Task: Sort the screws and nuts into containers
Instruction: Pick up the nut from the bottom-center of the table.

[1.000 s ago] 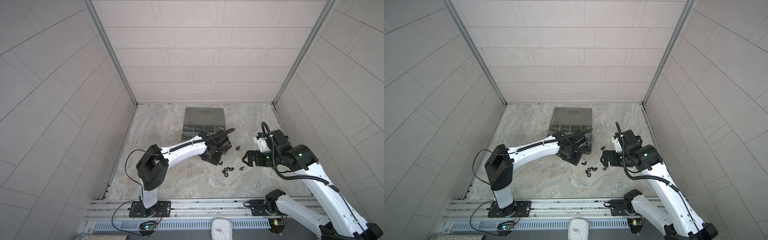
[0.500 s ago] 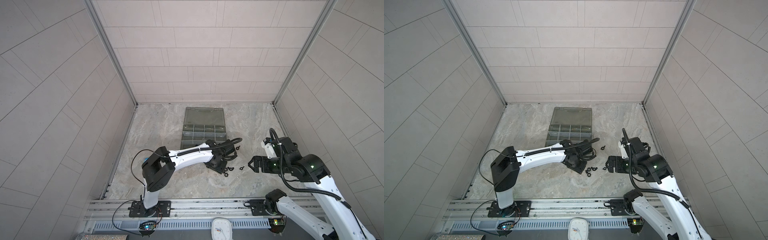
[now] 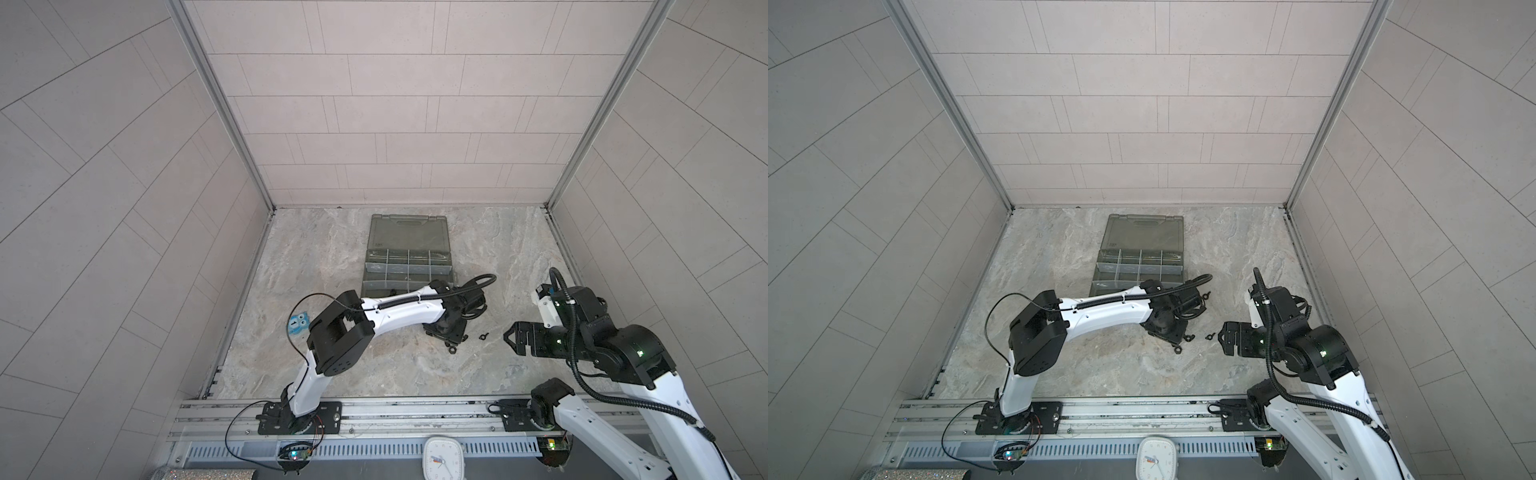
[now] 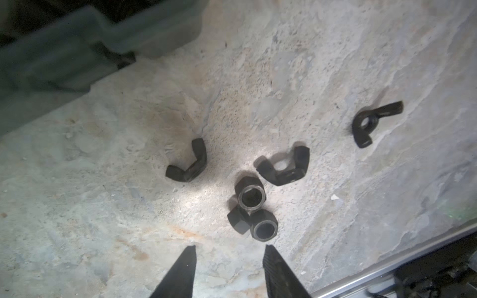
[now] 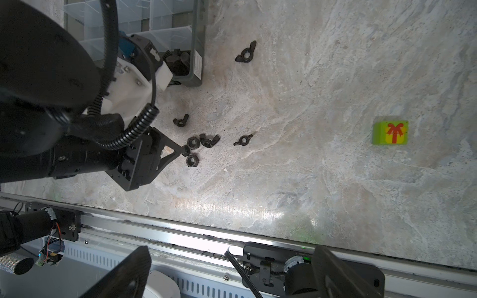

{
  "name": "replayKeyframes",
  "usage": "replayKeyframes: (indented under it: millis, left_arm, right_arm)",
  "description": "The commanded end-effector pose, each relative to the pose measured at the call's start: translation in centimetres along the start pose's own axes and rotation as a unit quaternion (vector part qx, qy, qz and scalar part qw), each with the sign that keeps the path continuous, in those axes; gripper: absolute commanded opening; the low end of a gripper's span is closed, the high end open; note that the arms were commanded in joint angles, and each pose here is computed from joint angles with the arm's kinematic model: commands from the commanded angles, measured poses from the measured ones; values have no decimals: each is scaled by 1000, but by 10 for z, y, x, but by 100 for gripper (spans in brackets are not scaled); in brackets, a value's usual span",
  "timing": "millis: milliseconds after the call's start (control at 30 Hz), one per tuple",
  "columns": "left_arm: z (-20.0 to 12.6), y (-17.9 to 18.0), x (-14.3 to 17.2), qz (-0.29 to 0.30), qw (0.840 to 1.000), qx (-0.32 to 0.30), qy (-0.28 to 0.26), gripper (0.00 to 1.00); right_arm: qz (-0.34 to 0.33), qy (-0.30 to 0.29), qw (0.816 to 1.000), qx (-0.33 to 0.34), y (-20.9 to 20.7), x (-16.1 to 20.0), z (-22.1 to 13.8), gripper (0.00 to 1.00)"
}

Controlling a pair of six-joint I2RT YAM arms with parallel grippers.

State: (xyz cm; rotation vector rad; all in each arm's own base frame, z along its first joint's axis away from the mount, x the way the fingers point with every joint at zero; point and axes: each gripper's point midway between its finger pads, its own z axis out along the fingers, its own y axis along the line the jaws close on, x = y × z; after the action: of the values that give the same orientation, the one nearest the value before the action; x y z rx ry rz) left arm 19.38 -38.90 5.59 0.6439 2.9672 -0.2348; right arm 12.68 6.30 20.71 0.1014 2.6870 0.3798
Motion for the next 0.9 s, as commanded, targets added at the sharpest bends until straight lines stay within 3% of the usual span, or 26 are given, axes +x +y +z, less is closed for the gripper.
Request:
replayKeyframes:
  millis: [0,367,867]
  left_arm:
    - [6,3,0,-8,999,-31,13,48]
    - [14,14,8,-18,997,-62,33,44]
    - [25,7,10,-33,997,-53,50,43]
  right_arm:
    - [8,4,1000,17,-8,5,-1,99]
    - [3,1,1000,25,-13,11,-2,99]
    - [6,-8,1000,28,-20,19,-7,99]
